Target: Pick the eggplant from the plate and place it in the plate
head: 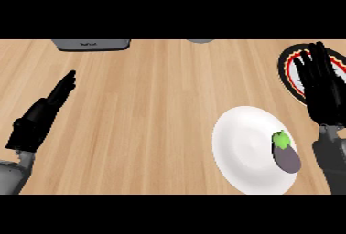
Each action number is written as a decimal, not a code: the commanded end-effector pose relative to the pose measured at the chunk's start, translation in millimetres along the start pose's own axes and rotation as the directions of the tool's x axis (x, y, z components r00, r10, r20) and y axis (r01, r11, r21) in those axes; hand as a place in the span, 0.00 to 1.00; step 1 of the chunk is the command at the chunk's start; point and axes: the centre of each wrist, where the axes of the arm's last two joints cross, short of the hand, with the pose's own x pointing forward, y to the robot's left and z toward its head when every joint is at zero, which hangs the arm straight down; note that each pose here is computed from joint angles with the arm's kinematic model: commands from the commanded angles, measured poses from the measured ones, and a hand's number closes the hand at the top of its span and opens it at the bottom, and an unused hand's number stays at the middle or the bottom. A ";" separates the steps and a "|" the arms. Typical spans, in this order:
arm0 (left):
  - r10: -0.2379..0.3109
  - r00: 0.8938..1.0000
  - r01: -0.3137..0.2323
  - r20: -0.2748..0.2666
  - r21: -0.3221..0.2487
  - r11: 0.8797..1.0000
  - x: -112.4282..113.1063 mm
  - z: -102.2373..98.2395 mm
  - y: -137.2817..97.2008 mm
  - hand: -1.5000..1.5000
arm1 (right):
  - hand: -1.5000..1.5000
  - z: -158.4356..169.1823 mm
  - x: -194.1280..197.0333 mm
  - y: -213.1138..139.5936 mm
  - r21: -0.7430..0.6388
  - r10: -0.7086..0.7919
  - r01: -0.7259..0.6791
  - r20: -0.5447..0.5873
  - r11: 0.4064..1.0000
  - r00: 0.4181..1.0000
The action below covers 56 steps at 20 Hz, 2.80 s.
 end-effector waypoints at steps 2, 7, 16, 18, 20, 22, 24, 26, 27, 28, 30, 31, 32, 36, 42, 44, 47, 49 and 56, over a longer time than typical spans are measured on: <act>0.088 0.995 -0.087 -0.040 0.044 0.995 -3.6 -5.5 -7.7 0.50 | 1.00 -7.5 13.1 11.7 0.403 0.019 -0.015 -0.007 0.915 1.000; 0.193 0.972 -0.187 -0.137 0.057 0.981 -21.1 2.2 -24.2 0.50 | 1.00 -28.3 115.9 46.3 0.611 0.228 -0.519 0.490 0.598 0.841; 0.337 0.927 -0.319 -0.165 0.126 0.939 -34.8 1.3 -34.0 0.50 | 0.00 -17.4 36.9 -41.7 0.897 0.042 -0.271 0.274 0.349 0.961; 0.344 0.923 -0.327 -0.174 0.121 0.937 -32.3 -6.5 -32.0 0.50 | 0.00 -16.0 49.0 -47.6 0.888 0.104 -0.357 0.341 0.290 0.934; 0.327 0.926 -0.305 -0.187 0.137 0.942 -40.8 1.4 -42.9 0.50 | 0.00 -18.3 61.7 -49.7 0.874 0.120 -0.422 0.404 0.240 0.907; 0.336 0.925 -0.315 -0.175 0.139 0.939 -28.6 -5.4 -33.8 0.50 | 0.00 -11.3 55.5 -58.2 0.874 0.158 -0.442 0.417 0.200 0.895; 0.319 0.930 -0.297 -0.184 0.137 0.945 -42.3 -0.4 -35.9 0.50 | 0.00 -16.3 59.9 -59.2 0.841 0.193 -0.516 0.486 0.161 0.852; 0.325 0.930 -0.304 -0.174 0.136 0.943 -32.0 -16.4 -41.7 0.50 | 0.00 -15.8 52.6 -62.3 0.829 0.191 -0.542 0.514 0.138 0.836; 0.324 0.930 -0.299 -0.173 0.155 0.942 -31.5 -15.3 -36.3 0.50 | 0.00 -9.8 53.6 -68.0 0.831 0.196 -0.545 0.520 0.110 0.832; 0.331 0.927 -0.305 -0.177 0.161 0.939 -42.3 -8.8 -40.8 0.50 | 0.00 -6.3 48.7 -65.8 0.822 0.195 -0.564 0.542 0.080 0.817; 0.322 0.926 -0.300 -0.197 0.135 0.944 -44.8 -1.2 -47.3 0.50 | 0.00 -10.7 55.8 -65.1 0.805 0.229 -0.593 0.571 0.034 0.788; 0.337 0.922 -0.315 -0.193 0.136 0.939 -34.7 -11.1 -39.3 0.50 | 0.00 -8.2 38.2 -58.7 0.805 0.263 -0.593 0.573 -0.004 0.776; 0.330 0.926 -0.309 -0.185 0.133 0.942 -27.1 -16.9 -42.6 0.50 | 0.00 -15.1 50.6 -70.7 0.802 0.291 -0.597 0.575 -0.017 0.765; 0.326 0.926 -0.302 -0.191 0.142 0.943 -45.6 -3.4 -58.4 0.50 | 0.00 0.4 31.7 -78.1 0.764 0.304 -0.630 0.638 -0.137 0.707; 0.320 0.927 -0.287 -0.198 0.176 0.941 -42.5 -16.3 -37.3 0.50 | 0.00 -11.6 18.2 -46.0 0.644 0.330 -0.719 0.759 -0.260 0.561; 0.329 0.926 -0.303 -0.184 0.156 0.940 -45.1 -5.5 -28.2 0.50 | 0.00 -6.3 10.3 -58.6 0.641 0.342 -0.707 0.763 -0.298 0.548; 0.337 0.921 -0.314 -0.193 0.140 0.939 -59.2 -4.7 -37.8 0.50 | 0.00 -5.5 21.8 -52.2 0.609 0.338 -0.712 0.791 -0.350 0.510; 0.331 0.922 -0.302 -0.202 0.161 0.940 -36.0 -10.6 -18.6 0.50 | 0.00 0.8 1.8 -36.3 0.605 0.330 -0.711 0.794 -0.358 0.510; 0.335 0.916 -0.305 -0.219 0.161 0.939 -49.5 5.5 -24.0 0.50 | 0.00 -11.9 -2.2 -16.9 0.586 0.358 -0.712 0.807 -0.388 0.469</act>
